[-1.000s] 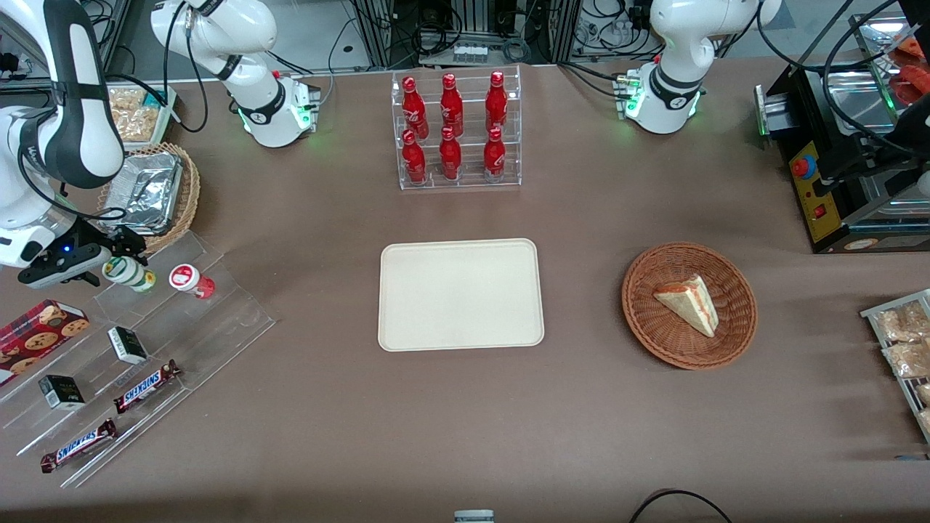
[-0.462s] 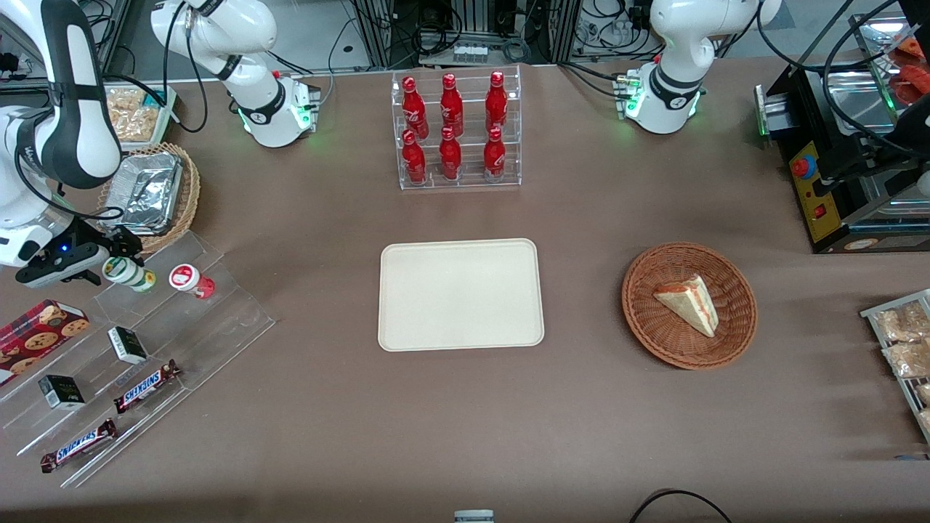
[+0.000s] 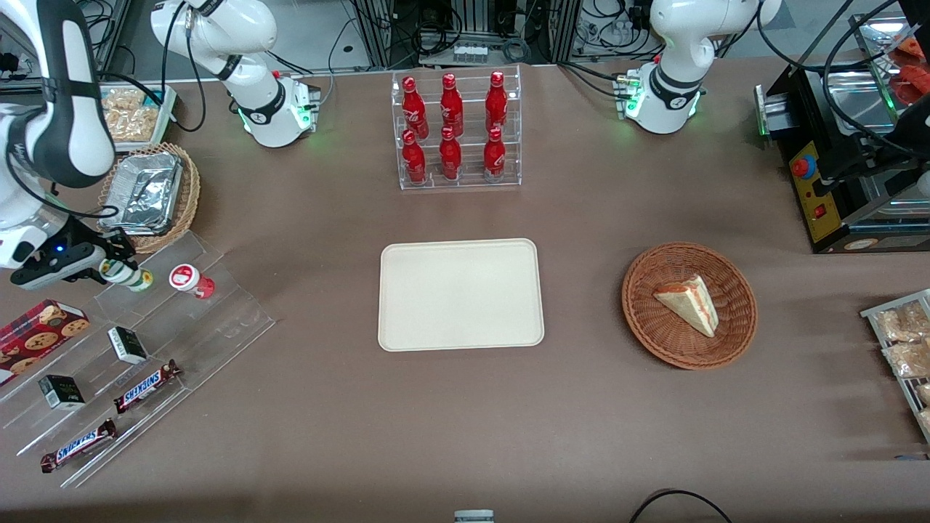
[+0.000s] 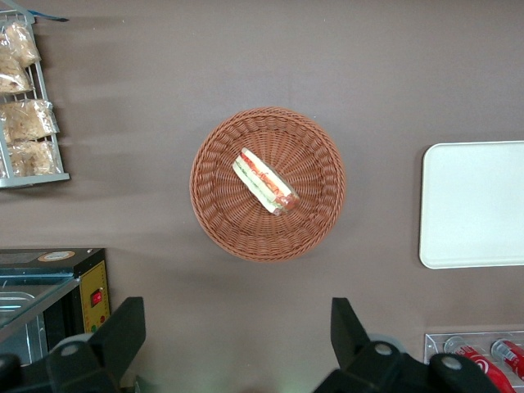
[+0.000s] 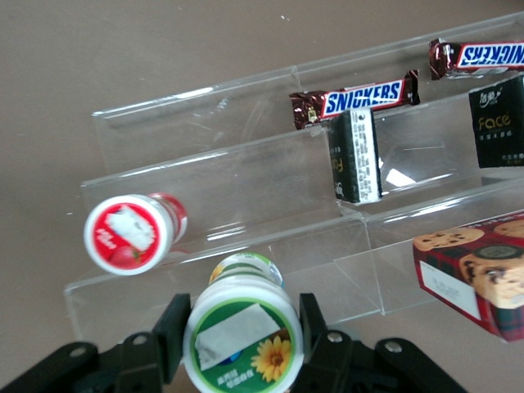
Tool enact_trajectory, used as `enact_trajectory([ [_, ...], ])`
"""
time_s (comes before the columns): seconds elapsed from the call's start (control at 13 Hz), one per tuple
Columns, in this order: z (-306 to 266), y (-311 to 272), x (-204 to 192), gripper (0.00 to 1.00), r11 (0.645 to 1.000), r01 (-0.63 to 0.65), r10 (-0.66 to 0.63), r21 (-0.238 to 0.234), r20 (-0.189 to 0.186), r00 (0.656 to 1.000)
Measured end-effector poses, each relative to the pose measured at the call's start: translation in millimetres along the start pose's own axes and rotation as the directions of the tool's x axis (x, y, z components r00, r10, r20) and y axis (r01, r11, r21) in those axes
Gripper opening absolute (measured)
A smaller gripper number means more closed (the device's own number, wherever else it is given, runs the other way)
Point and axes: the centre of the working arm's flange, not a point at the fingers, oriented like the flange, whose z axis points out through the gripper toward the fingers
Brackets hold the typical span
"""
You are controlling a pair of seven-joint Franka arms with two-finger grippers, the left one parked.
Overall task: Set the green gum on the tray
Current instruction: 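Close the right gripper around the green-lidded gum jar, then lift the gum jar and carry it over the cream tray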
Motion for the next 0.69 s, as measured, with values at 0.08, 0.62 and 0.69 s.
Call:
enact_trajectory([
  [0.08,-17,0,10,0.59,1.000,0.013,-0.013,0.010,0.006,1.000],
  [0.62,-100,-93,110,0.59,0.997,-0.042,0.038,0.067,0.055,0.998],
  [0.69,-106,-121,127,0.59,0.996,-0.061,0.056,0.069,0.061,0.997],
])
